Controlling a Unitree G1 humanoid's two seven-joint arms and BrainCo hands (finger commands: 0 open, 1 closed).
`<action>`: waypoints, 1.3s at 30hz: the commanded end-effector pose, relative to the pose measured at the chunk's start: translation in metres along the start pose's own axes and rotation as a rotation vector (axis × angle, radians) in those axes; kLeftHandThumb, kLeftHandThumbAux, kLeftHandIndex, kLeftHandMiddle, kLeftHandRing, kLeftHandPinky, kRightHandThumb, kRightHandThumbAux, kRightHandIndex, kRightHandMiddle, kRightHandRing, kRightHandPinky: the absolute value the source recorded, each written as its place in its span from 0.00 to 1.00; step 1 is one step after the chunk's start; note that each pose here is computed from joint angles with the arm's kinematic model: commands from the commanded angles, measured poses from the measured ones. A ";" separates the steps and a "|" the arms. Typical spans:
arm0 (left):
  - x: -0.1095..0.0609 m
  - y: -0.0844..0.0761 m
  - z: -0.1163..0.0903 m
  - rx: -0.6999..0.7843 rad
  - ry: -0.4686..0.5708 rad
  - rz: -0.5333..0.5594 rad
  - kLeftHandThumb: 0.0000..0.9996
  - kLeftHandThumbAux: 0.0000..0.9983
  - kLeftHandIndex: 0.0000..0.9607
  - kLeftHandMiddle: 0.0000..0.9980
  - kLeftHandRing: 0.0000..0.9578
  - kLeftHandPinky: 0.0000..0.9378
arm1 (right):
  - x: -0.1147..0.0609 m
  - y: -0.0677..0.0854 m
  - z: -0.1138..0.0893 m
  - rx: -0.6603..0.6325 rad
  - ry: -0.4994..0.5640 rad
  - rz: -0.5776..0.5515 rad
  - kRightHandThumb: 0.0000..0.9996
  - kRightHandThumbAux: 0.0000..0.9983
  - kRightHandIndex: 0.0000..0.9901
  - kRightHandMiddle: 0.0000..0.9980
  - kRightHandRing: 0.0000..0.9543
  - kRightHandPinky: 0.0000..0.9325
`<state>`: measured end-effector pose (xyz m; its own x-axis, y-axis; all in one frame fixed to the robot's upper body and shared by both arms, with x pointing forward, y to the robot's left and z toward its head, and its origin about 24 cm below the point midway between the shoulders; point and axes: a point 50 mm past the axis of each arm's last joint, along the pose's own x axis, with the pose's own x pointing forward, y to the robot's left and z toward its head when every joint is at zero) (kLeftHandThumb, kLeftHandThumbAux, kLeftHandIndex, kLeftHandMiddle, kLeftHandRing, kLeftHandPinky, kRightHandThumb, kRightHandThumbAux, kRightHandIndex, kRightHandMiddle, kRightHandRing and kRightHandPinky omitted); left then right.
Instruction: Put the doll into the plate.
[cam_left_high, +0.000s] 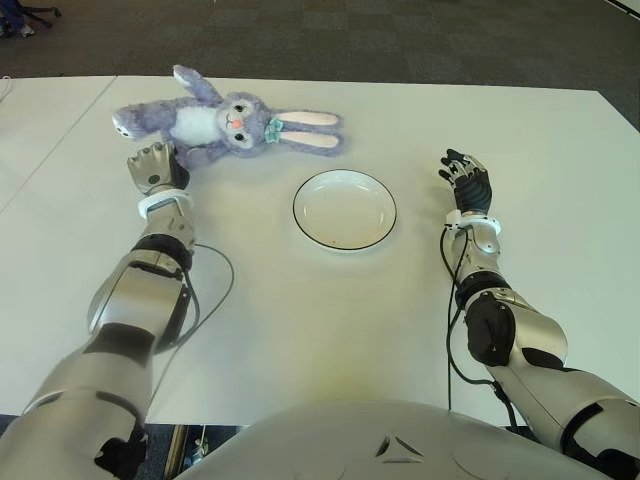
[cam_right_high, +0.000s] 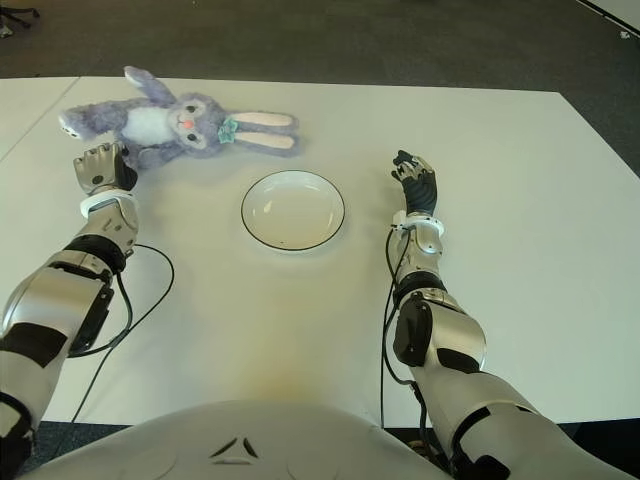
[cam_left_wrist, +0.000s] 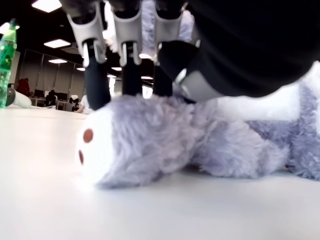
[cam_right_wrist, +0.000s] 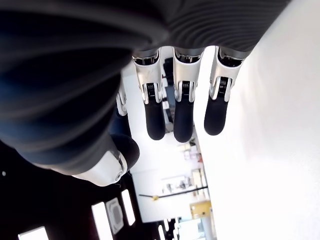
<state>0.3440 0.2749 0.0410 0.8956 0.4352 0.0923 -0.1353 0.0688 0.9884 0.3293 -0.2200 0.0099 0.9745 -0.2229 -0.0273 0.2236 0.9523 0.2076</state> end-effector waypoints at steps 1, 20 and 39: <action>-0.031 -0.038 0.004 -0.007 -0.076 -0.130 0.85 0.67 0.42 0.54 0.82 0.85 | -0.078 -0.025 -0.097 0.065 0.444 -0.122 0.70 0.74 0.41 0.23 0.24 0.28; -0.077 0.053 0.041 -0.036 -0.453 0.372 0.85 0.67 0.42 0.55 0.87 0.89 | -0.076 -0.026 -0.095 0.052 0.446 -0.119 0.70 0.74 0.41 0.23 0.23 0.26; -0.117 0.100 0.070 -0.144 -0.622 0.691 0.82 0.68 0.39 0.56 0.65 0.68 | -0.076 -0.024 -0.096 0.065 0.449 -0.125 0.70 0.74 0.41 0.23 0.23 0.26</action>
<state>0.2659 0.1768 0.1325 0.7121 -0.0795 0.6976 -0.6901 0.1038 0.7163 0.3292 -0.2220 0.0105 0.9741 -0.2247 -0.0255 0.2251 0.9526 0.2048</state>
